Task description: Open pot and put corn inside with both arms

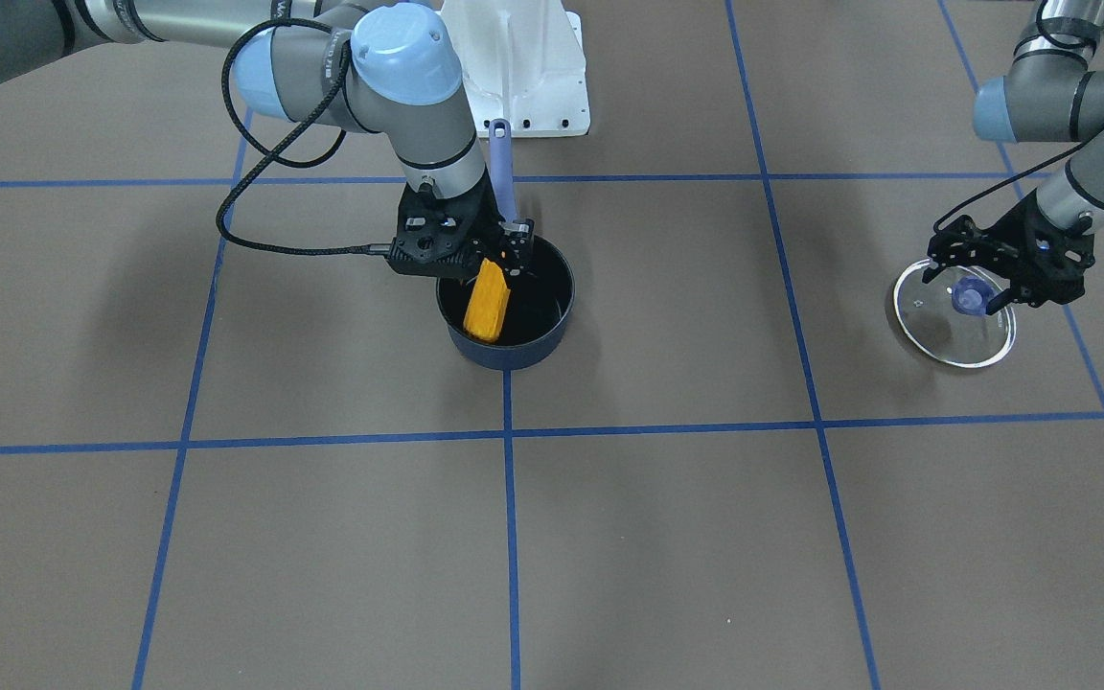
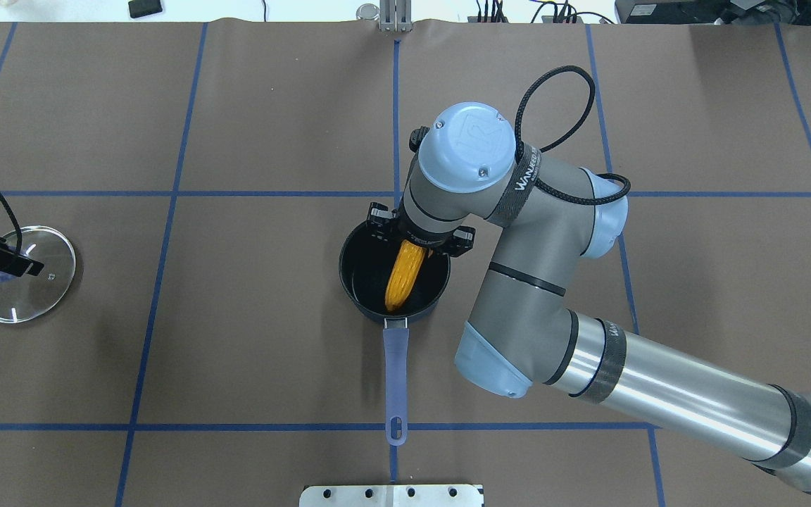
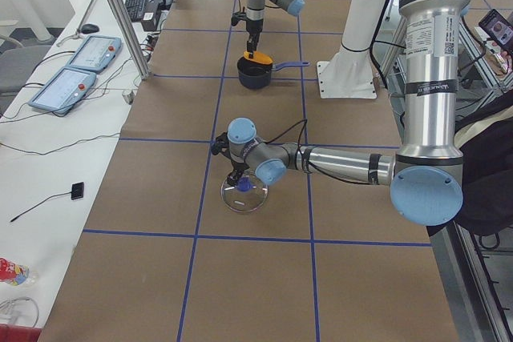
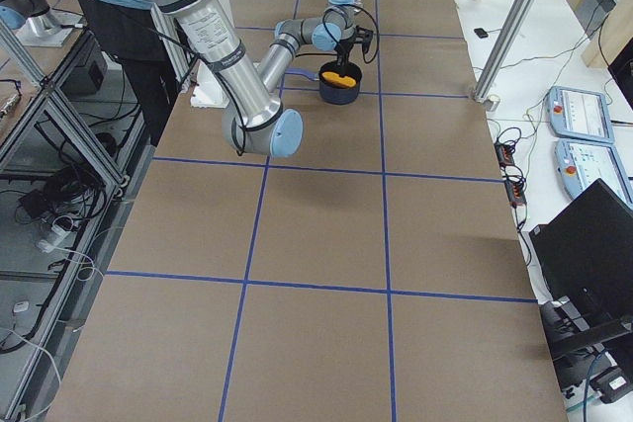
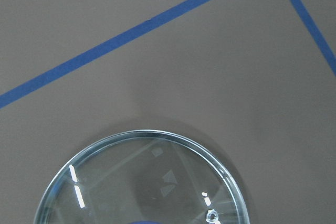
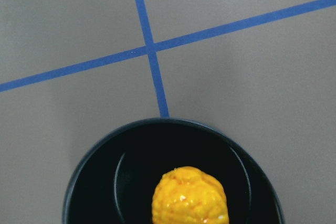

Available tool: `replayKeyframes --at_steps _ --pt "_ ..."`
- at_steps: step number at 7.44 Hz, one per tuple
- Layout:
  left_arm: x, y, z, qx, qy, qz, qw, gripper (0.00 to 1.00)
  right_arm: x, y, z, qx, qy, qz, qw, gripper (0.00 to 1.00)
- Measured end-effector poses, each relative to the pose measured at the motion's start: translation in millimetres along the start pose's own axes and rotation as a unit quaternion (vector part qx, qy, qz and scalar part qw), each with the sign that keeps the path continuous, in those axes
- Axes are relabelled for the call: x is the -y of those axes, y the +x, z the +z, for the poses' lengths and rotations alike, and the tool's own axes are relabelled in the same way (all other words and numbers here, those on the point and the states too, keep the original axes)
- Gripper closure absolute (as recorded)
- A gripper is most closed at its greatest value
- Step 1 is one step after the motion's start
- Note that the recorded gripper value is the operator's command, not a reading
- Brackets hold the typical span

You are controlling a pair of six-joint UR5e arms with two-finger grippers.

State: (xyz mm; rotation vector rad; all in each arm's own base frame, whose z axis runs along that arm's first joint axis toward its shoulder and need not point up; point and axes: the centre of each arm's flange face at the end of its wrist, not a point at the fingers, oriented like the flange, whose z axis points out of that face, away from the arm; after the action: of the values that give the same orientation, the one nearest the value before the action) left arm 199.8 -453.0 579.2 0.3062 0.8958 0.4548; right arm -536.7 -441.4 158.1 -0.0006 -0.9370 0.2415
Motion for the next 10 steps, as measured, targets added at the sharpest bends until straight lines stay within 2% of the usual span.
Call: replayKeyframes --at_steps 2,3,4,6,8,10 --pt "-2 2 -4 -0.007 0.000 0.002 1.0000 0.03 3 0 -6 0.005 0.008 -0.006 0.9999 0.00" --pt "-2 1 -9 -0.019 0.001 0.000 0.9998 0.03 19 8 -14 0.012 0.014 -0.011 0.9998 0.00" --pt "-2 -5 -20 -0.030 0.005 -0.007 0.9995 0.03 48 28 -25 0.021 0.018 -0.019 0.9994 0.00" --pt "-1 -27 -49 -0.042 0.023 -0.023 0.9986 0.03 130 114 -51 0.023 0.022 -0.058 0.9978 0.00" --pt "-6 -50 -67 -0.040 0.037 -0.016 0.9984 0.03 205 222 -92 0.018 0.014 -0.100 0.9947 0.00" --pt "-20 -89 -76 -0.024 0.044 -0.001 0.9988 0.03 248 330 -122 0.002 0.017 -0.133 0.9910 0.00"
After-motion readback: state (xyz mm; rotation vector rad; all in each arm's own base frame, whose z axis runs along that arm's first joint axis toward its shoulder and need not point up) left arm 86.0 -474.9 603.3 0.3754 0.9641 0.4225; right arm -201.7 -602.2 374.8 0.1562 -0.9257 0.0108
